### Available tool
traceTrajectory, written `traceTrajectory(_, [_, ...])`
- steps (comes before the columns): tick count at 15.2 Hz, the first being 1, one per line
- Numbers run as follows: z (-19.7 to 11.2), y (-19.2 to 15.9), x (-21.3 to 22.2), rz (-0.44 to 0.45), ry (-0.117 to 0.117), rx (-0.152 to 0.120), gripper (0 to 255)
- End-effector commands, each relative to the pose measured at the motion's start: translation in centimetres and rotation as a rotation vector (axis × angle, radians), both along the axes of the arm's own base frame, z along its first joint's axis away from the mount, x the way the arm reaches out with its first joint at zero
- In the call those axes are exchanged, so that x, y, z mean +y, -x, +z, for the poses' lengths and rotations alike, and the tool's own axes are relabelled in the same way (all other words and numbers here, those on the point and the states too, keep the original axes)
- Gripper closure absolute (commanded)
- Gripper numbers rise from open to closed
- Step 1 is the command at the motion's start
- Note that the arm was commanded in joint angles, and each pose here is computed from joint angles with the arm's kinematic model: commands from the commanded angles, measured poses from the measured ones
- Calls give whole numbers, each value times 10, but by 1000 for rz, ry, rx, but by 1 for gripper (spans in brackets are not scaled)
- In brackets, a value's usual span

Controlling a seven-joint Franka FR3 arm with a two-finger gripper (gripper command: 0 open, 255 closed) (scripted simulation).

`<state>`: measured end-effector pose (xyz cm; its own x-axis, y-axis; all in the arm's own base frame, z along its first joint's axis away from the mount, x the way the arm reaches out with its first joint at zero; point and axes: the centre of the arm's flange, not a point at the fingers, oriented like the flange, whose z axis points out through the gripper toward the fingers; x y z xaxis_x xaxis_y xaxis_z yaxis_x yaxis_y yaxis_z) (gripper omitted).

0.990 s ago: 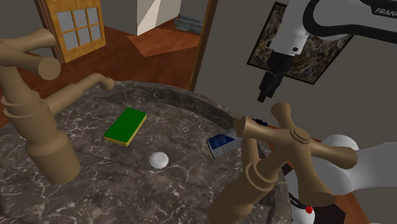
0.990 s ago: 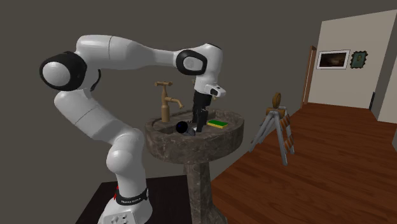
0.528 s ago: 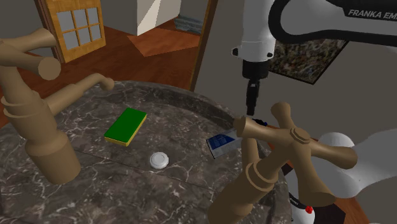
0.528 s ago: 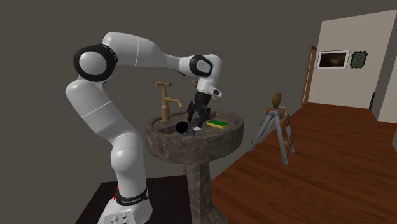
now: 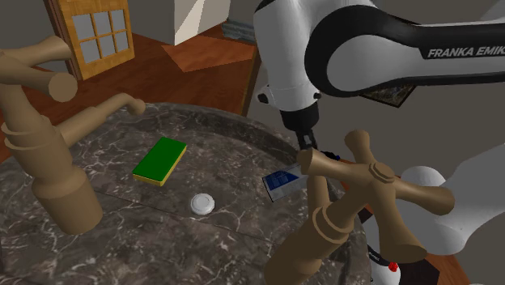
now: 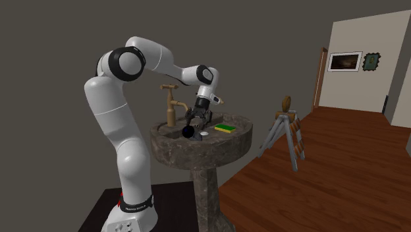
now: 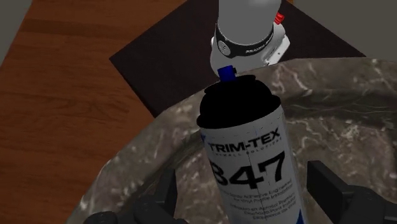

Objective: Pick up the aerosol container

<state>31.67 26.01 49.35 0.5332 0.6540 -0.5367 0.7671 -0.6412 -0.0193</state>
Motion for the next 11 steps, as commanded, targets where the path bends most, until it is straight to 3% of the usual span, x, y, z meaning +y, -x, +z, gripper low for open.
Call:
traceTrajectory(1, [-11,9,12,15,-23,36,0])
traceTrajectory(8, [-41,9,12,15,-23,36,0])
traceTrajectory(9, [-40,9,13,15,-23,36,255])
traceTrajectory(11, [-40,9,13,15,-23,36,255])
